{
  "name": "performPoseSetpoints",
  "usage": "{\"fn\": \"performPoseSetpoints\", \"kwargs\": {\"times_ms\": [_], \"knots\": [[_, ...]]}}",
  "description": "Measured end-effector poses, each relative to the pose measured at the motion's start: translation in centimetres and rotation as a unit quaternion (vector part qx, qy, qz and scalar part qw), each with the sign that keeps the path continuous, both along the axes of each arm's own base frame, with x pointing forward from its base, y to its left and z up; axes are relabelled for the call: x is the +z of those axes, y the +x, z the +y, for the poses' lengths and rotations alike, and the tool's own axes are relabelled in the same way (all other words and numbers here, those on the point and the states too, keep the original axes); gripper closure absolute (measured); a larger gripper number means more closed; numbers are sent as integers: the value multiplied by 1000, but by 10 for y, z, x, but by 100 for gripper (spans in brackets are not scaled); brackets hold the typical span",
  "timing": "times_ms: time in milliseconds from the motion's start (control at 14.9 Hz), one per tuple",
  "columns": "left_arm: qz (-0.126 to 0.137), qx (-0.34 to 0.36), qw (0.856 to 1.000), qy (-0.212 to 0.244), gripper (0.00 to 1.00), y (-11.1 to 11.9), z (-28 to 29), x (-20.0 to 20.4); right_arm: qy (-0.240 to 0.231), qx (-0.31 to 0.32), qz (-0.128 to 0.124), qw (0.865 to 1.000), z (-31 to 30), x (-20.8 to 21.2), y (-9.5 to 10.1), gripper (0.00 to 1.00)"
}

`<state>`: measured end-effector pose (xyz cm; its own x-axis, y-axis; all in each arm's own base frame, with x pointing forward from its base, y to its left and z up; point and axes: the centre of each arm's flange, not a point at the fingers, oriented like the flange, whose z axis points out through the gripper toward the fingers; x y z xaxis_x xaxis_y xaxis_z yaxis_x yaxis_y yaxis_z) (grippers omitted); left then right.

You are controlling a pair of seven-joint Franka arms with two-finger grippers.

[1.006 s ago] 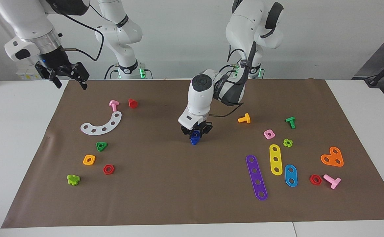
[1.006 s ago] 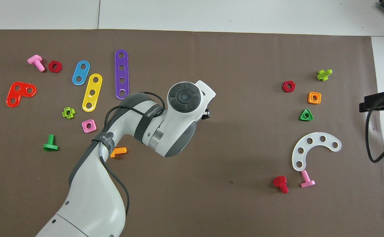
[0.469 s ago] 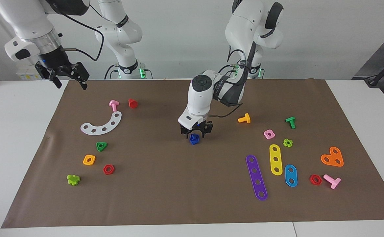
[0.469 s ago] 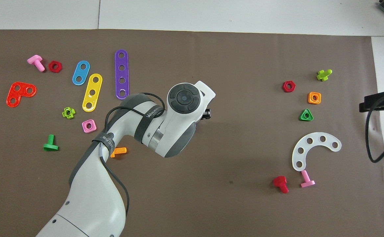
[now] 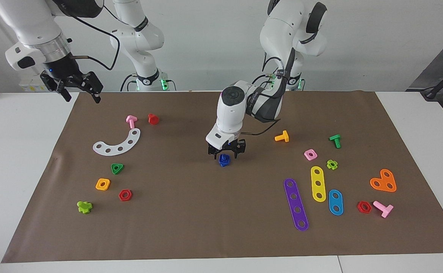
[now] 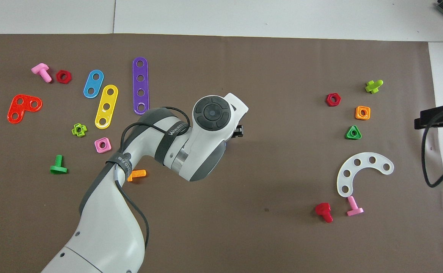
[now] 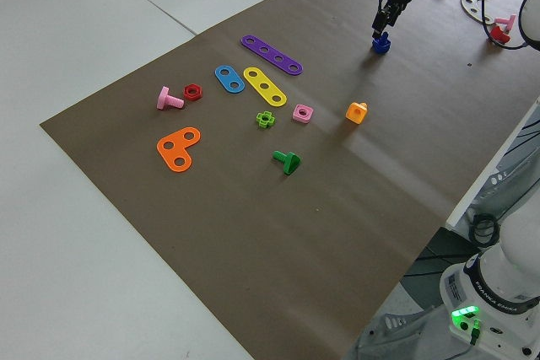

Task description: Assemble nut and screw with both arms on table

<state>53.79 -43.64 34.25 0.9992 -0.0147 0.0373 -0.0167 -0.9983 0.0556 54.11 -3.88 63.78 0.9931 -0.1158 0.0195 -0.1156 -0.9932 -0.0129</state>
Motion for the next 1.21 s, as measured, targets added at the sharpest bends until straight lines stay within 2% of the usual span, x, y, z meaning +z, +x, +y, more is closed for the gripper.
{"fn": "performPoseSetpoints", "kwargs": {"times_ms": [335,536,805,1207], "knots": [[-5,4,1000,-1,6,4,5,6,0,0,0,1000,0,0,0,0],[-16,0,1000,-2,4,11,24,25,0,0,0,1000,0,0,0,0],[-26,-11,1000,-3,1,18,99,73,0,0,0,1000,0,0,0,0],[-10,-23,1000,9,0,17,185,127,0,0,0,1000,0,0,0,0]]}}
